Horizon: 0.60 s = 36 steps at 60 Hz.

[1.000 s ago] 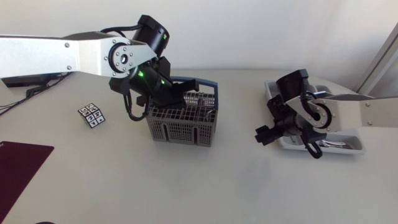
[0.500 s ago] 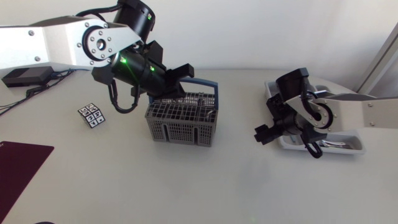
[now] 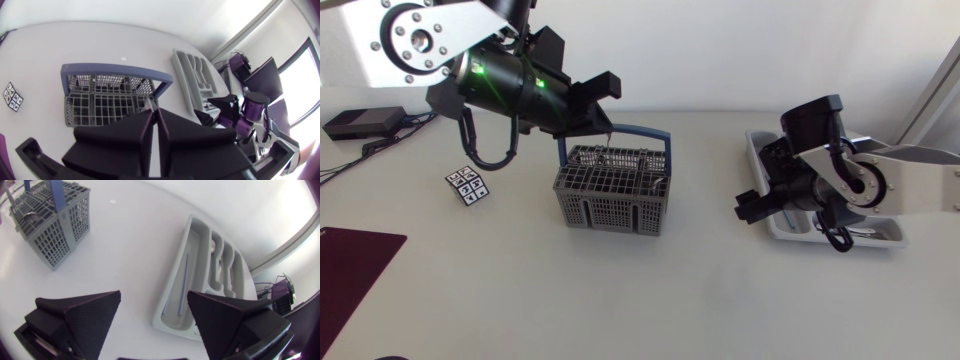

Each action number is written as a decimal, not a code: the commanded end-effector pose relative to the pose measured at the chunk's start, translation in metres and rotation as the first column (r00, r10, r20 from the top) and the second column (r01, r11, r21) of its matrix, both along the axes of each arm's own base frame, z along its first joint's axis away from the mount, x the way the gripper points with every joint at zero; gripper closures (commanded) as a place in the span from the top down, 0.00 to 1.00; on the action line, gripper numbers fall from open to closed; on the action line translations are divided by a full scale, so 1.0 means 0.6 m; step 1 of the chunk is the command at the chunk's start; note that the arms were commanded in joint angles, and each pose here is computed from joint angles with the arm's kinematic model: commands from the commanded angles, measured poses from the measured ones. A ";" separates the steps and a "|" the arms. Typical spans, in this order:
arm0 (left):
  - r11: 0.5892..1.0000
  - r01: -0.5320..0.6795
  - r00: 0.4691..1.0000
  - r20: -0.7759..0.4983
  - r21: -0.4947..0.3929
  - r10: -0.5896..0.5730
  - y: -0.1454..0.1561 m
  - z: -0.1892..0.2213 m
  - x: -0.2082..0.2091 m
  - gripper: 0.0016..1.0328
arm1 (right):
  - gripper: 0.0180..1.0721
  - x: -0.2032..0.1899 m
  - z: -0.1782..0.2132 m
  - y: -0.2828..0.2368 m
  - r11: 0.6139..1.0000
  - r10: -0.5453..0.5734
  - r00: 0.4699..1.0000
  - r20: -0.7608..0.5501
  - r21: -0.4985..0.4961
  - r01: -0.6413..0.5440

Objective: Transfer all utensils from the basket to the drawer tray.

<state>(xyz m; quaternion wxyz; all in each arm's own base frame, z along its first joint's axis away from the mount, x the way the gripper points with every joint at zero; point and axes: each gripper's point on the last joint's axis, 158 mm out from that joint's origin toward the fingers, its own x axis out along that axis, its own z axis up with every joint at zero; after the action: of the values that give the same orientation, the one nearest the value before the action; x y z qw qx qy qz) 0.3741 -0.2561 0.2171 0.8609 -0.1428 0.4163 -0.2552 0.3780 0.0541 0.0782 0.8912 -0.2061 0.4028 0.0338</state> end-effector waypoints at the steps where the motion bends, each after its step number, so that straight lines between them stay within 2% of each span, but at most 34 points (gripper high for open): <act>1: 0.999 0.044 0.999 0.016 0.027 -0.044 -0.004 -0.002 -0.019 0.04 | 0.91 -0.016 0.008 0.007 1.000 0.029 1.000 0.008 0.006 -0.029; 8: 0.990 0.137 0.990 0.034 0.044 -0.139 -0.028 -0.002 -0.044 0.04 | 0.91 -0.025 0.040 0.037 0.991 0.123 0.991 0.057 0.055 -0.126; 18: 0.964 0.263 0.963 0.044 0.040 -0.264 -0.054 -0.004 -0.078 0.04 | 0.93 -0.052 0.081 0.087 0.954 0.290 0.949 0.122 0.041 -0.297; 32: 0.915 0.402 0.914 0.046 0.028 -0.403 -0.080 -0.015 -0.118 0.04 | 0.94 -0.106 0.116 0.150 0.867 0.442 0.887 0.137 0.190 -0.461; 36: 0.892 0.453 0.891 0.038 -0.008 -0.452 -0.092 -0.015 -0.138 0.04 | 0.94 -0.122 0.119 0.167 0.833 0.483 0.866 0.133 0.235 -0.501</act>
<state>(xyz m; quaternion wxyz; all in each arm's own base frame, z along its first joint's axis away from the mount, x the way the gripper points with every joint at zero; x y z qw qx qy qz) 0.3088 -0.3070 0.2115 0.8001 -0.0558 0.4195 -0.4251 0.3168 0.1467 0.1533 0.8949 -0.1865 0.2936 0.2795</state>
